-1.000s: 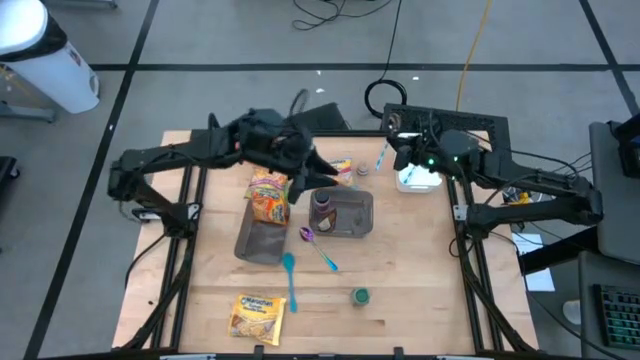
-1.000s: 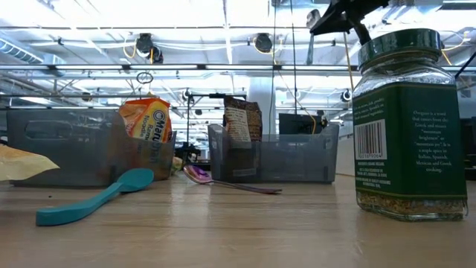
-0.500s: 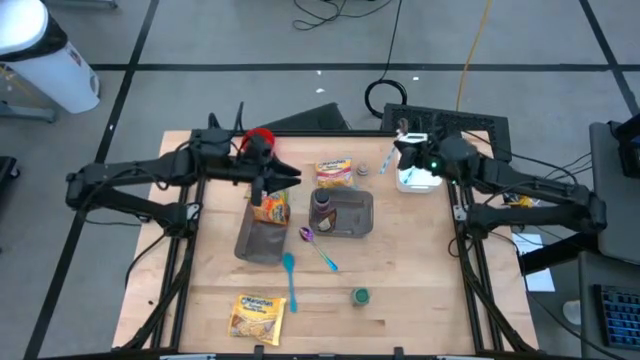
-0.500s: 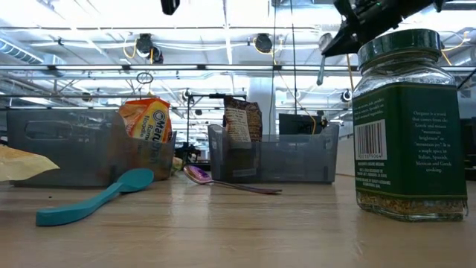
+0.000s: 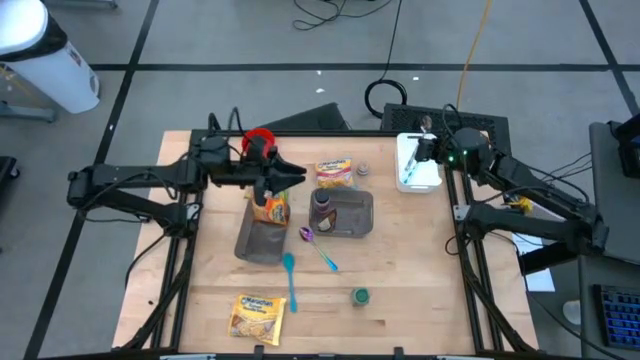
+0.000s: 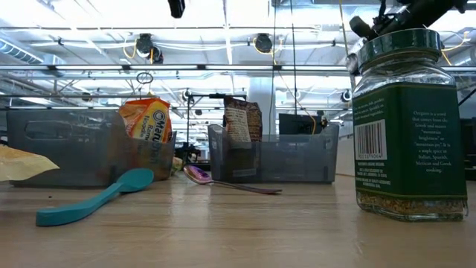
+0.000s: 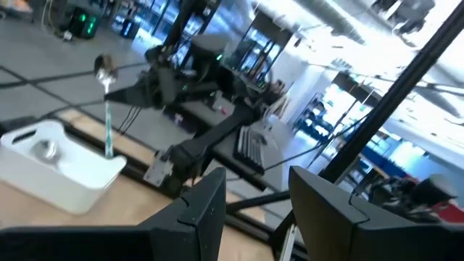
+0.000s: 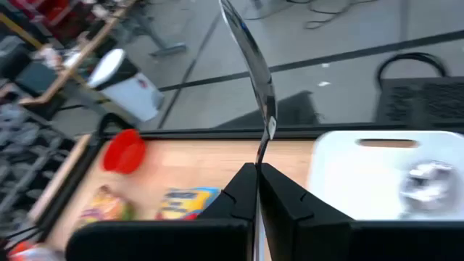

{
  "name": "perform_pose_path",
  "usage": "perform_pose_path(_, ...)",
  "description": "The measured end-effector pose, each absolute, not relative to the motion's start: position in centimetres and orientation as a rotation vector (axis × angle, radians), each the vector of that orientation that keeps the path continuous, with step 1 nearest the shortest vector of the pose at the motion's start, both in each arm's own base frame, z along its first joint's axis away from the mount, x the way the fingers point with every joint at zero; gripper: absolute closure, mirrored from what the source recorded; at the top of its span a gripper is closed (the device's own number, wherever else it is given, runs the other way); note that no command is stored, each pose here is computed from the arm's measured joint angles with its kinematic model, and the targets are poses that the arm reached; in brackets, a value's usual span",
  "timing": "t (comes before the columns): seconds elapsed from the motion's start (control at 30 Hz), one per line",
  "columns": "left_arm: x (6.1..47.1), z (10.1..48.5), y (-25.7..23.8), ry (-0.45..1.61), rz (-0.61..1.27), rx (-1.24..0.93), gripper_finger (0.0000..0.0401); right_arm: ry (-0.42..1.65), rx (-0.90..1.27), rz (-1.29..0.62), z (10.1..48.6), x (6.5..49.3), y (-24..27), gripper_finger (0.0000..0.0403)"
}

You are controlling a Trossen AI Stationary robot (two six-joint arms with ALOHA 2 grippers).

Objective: Pick & Place Food Item
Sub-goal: Put the blue patterned spoon into the white bin

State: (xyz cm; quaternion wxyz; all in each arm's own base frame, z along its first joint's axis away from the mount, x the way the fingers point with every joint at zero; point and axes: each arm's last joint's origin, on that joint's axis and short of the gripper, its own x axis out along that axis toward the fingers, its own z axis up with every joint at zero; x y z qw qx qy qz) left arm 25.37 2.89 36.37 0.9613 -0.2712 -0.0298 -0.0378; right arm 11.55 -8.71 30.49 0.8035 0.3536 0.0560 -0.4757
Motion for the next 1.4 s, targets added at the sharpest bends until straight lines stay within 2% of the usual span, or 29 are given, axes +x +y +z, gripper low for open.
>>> perform_pose_path(0.13, 25.5, 36.2, 2.9, -0.05, -0.073, -0.551, 0.0244, 0.154, 0.774, -1.096, 29.7, 10.9, -9.4, 0.0403)
perform_pose_path(0.3, 25.4, 36.3, 2.9, -0.055, -0.075, -0.551, 0.0244, 0.171, 0.878, -1.134, 26.7, 10.6, -10.2, 0.0403)
perform_pose_path(0.67, 25.4, 36.3, 2.9, -0.053, -0.075, -0.568, 0.0245, 0.07, 1.029, -1.199, 22.0, 10.1, -11.3, 0.0403)
perform_pose_path(0.9, 25.4, 36.3, 2.9, -0.057, -0.059, -0.56, 0.0244, 0.104, 1.054, -1.252, 21.0, 9.8, -12.0, 0.0403)
perform_pose_path(1.17, 25.4, 36.3, 3.0, -0.058, -0.056, -0.559, 0.0244, 0.21, 1.125, -1.21, 19.7, 9.8, -13.5, 0.0403)
perform_pose_path(1.4, 25.4, 36.3, 3.0, -0.059, -0.054, -0.559, 0.0244, 0.208, 1.192, -1.2, 18.9, 10.0, -14.7, 0.0403)
